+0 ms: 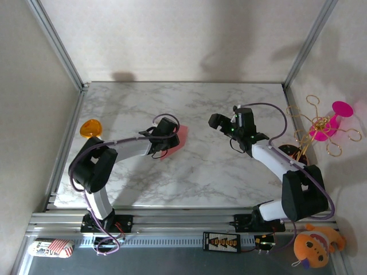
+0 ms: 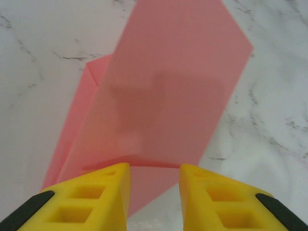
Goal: Fold a paper plane with a square sheet of paper (pick it up from the middle)
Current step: Turn over the paper at the center of the table, then fold the wing for the fifth time at the center of the table.
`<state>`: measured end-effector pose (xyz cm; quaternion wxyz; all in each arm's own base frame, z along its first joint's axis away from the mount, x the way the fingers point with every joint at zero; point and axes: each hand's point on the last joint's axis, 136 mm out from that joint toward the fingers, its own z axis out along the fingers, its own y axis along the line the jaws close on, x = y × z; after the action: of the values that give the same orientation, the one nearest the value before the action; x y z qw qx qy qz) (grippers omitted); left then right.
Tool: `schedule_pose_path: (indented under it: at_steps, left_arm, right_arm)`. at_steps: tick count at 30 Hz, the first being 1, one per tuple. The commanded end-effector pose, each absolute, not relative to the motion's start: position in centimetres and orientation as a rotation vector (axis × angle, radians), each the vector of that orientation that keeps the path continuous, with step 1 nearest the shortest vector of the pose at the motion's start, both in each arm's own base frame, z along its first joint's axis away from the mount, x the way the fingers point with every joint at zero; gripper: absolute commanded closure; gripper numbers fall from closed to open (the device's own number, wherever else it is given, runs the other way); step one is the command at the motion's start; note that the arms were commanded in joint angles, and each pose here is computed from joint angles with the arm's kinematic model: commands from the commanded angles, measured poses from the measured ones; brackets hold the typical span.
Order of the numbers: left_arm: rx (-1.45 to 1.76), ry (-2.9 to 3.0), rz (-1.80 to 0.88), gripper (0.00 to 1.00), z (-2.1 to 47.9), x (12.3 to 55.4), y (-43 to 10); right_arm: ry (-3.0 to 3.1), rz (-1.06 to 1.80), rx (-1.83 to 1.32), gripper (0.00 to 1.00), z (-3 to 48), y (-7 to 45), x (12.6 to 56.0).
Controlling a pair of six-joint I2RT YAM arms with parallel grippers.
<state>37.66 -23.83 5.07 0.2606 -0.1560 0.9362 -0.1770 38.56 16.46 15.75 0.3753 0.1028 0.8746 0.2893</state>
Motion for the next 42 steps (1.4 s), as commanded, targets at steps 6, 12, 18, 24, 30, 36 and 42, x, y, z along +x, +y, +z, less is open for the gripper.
schedule_pose_path:
  at_steps: [6, 12, 18, 24, 30, 36, 42]
  left_arm:
    - [-0.498, 2.555, -0.327, 0.73, 2.3, 38.2, -21.2]
    - [-0.475, 2.578, -0.344, 0.75, 1.6, 38.1, -21.0]
    - [-0.371, 2.626, -0.494, 0.78, 0.8, 37.3, -23.3]
    - [-0.187, 2.659, -0.555, 0.8, 0.5, 36.1, -27.5]
    - [-0.071, 2.649, -0.606, 0.8, 1.8, 35.6, -30.6]
    - [-0.096, 2.574, -0.673, 0.77, 5.4, 36.2, -31.0]
    - [-0.188, 2.569, -0.63, 0.79, 5.4, 36.3, -29.6]
  right_arm:
    - [2.285, 0.869, 0.236, 0.04, 14.2, 18.3, 38.3]
    - [2.326, 0.892, 0.234, 0.06, 13.2, 19.2, 38.2]
    - [2.367, 0.913, 0.248, 0.08, 12.2, 20.0, 37.8]
    - [2.385, 0.93, 0.295, 0.1, 11.5, 19.9, 37.3]
    - [2.418, 0.938, 0.399, 0.13, 10.2, 19.3, 36.1]
    - [2.46, 0.998, 0.465, 0.19, 8.7, 19.6, 34.6]
    - [2.49, 1.006, 0.476, 0.22, 7.8, 19.9, 34.1]
